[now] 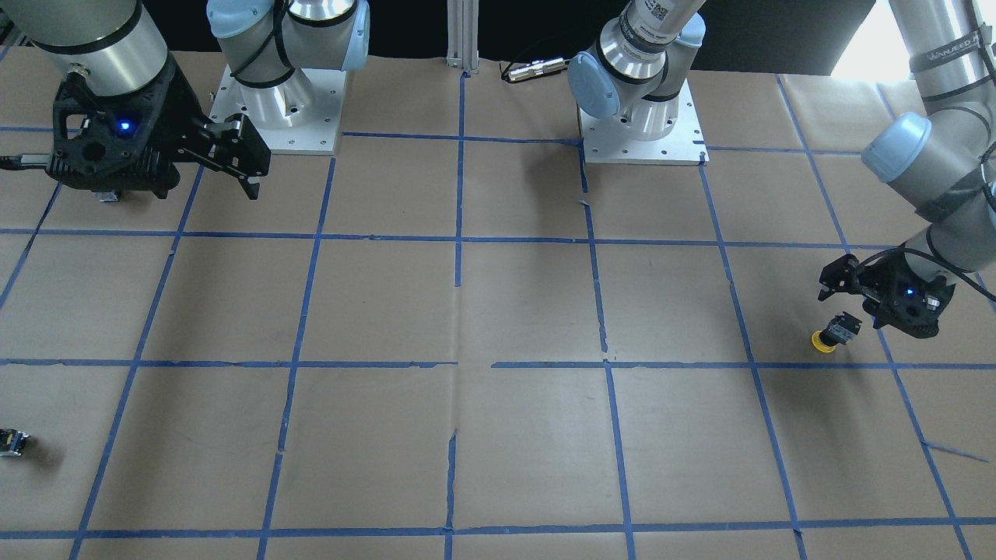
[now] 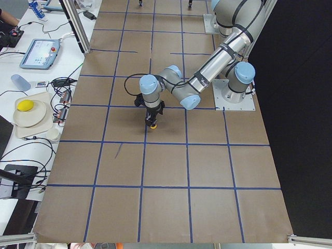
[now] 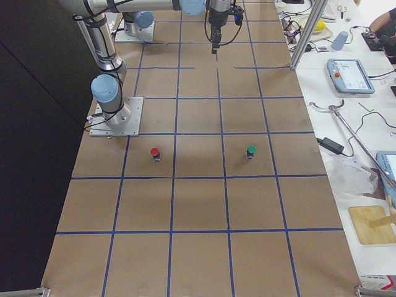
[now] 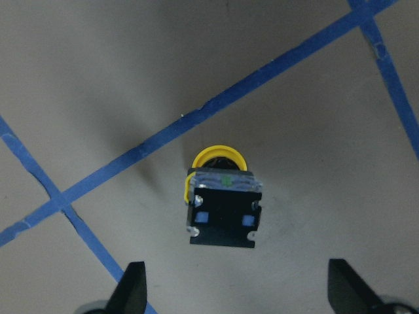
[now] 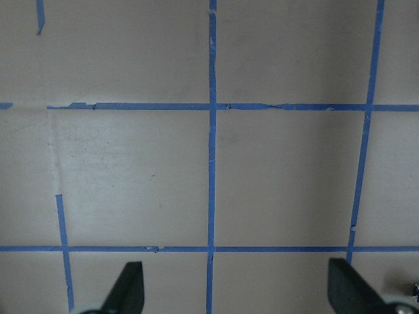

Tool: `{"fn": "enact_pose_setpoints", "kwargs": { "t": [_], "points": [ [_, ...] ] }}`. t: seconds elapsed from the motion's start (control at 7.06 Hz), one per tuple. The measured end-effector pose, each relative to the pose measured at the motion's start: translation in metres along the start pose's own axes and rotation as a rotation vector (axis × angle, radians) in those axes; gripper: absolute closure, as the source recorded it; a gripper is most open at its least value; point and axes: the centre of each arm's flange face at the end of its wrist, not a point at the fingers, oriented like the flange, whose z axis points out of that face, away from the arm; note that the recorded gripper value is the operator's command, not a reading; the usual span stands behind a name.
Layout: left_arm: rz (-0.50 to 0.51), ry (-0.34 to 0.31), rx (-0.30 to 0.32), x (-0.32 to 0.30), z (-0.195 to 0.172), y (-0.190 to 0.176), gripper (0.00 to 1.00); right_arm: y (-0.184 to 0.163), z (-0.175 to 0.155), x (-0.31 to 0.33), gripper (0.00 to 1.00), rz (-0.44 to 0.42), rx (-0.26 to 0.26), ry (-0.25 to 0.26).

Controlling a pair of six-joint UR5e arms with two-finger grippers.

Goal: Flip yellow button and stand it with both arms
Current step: 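Lower the left gripper over the yellow button and close on its base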

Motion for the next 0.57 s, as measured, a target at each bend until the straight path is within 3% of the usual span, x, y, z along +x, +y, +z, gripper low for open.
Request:
{"fn": "enact_pose_setpoints", "kwargs": {
  "t": [0.42, 0.57],
  "points": [
    [0.001, -0.01, 0.042, -0.006, 0.015, -0.009, 0.22, 0.0, 0.0, 0.001, 0.0, 0.001, 0.001, 0.001],
    [0.001, -0.009, 0.044, -0.006, 0.016, -0.011, 0.39, 0.0, 0.0, 0.001, 0.0, 0.001, 0.001, 0.001]
  ]
}}
